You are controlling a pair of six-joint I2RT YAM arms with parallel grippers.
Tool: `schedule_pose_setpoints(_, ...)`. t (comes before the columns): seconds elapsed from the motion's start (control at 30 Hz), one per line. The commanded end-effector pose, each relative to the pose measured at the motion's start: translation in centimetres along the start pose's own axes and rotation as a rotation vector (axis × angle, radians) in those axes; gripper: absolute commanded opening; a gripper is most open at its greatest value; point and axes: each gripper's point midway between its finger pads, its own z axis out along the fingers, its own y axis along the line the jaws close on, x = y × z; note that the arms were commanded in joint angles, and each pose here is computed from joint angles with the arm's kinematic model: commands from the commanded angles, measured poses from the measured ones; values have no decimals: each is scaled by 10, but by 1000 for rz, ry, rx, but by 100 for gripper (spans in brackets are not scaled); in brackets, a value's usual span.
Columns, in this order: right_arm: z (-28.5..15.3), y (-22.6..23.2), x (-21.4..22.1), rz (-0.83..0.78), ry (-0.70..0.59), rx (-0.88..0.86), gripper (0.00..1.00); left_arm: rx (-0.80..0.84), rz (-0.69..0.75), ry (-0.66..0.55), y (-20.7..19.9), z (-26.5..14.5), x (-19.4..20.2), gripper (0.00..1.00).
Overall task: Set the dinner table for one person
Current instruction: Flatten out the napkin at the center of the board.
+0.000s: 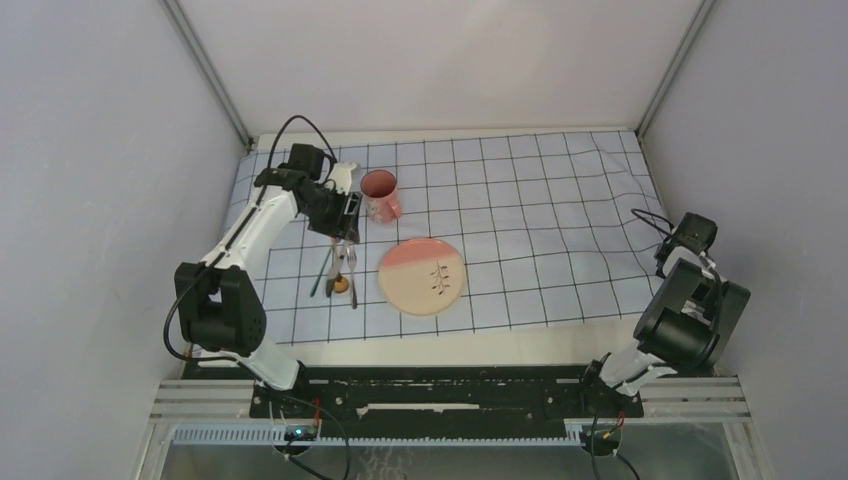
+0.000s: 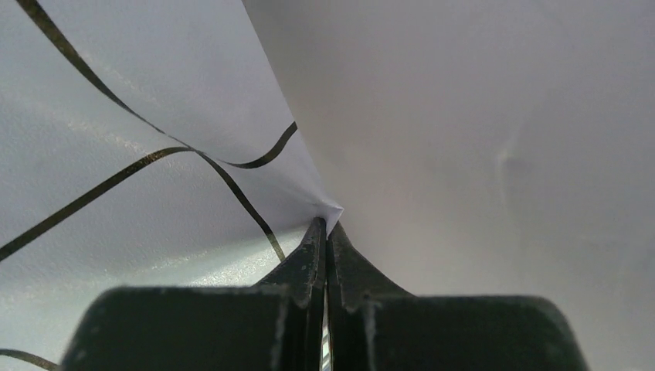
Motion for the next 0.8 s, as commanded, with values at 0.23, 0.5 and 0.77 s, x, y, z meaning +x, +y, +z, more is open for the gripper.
schedule_pose_setpoints(0.23,19,-17,-2,57,42,49,0,11,57,-28,-12,-15,-2,64)
schedule_pose_setpoints(0.5,5,-11,15,34,39,20,0,15,68,-32,-16,-17,-4,64)
schedule_pose_setpoints(0.77,5,-20,17,53,32,54,47,20,83,-25,-19,-17,-2,64)
